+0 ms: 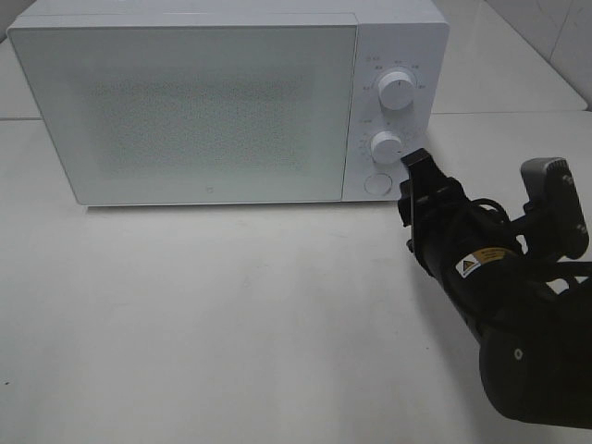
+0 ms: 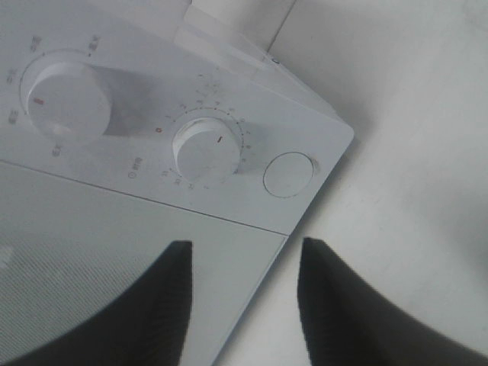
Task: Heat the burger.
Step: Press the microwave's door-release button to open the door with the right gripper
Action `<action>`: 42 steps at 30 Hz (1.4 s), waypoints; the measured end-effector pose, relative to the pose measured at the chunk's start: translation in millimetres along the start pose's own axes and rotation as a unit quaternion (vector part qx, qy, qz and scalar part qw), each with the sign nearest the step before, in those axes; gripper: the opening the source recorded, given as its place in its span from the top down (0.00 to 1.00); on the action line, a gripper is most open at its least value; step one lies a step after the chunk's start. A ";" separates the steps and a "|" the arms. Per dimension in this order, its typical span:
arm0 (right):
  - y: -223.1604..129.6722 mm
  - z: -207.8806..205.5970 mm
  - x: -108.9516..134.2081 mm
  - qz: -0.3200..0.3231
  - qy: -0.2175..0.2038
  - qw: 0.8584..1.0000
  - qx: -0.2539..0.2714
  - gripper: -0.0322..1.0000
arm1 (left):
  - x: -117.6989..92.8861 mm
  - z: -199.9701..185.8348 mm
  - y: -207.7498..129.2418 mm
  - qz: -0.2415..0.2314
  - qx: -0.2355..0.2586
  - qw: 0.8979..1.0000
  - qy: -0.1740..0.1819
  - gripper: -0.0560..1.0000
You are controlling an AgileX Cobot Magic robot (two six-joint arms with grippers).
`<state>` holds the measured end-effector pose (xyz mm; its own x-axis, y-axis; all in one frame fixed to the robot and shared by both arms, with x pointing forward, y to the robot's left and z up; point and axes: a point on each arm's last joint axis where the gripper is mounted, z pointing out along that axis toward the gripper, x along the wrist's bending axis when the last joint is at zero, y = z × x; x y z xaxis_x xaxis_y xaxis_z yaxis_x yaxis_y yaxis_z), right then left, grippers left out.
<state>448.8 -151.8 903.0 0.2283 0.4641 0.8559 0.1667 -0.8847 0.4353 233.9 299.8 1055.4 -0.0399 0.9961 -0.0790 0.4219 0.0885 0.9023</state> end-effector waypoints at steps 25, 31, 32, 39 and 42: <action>-5.6 -0.5 -7.4 0.245 -0.047 0.968 0.020 0.96 | 0.0 0.0 0.0 0.000 0.000 1.000 0.000 0.01; -4.9 7.8 -6.7 0.234 -0.066 0.970 0.033 0.96 | 0.0 0.0 0.0 0.000 0.000 1.000 0.000 0.01; -4.9 7.8 -6.7 0.234 -0.066 0.970 0.033 0.96 | 0.0 0.0 0.0 0.000 0.000 1.000 0.000 0.01; -4.0 29.0 4.1 0.225 -0.061 0.971 0.052 0.96 | 0.0 0.0 0.0 0.000 0.000 1.000 0.000 0.01; -7.1 37.4 3.5 0.220 -0.062 0.972 0.056 0.96 | 0.0 0.0 0.0 0.000 0.000 1.000 0.000 0.01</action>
<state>484.3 -142.3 892.4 0.4144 0.0500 0.9087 0.1285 -0.9917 -0.0041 233.9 299.8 1055.4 -0.0399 0.9961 -0.0790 0.4219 0.0885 0.9023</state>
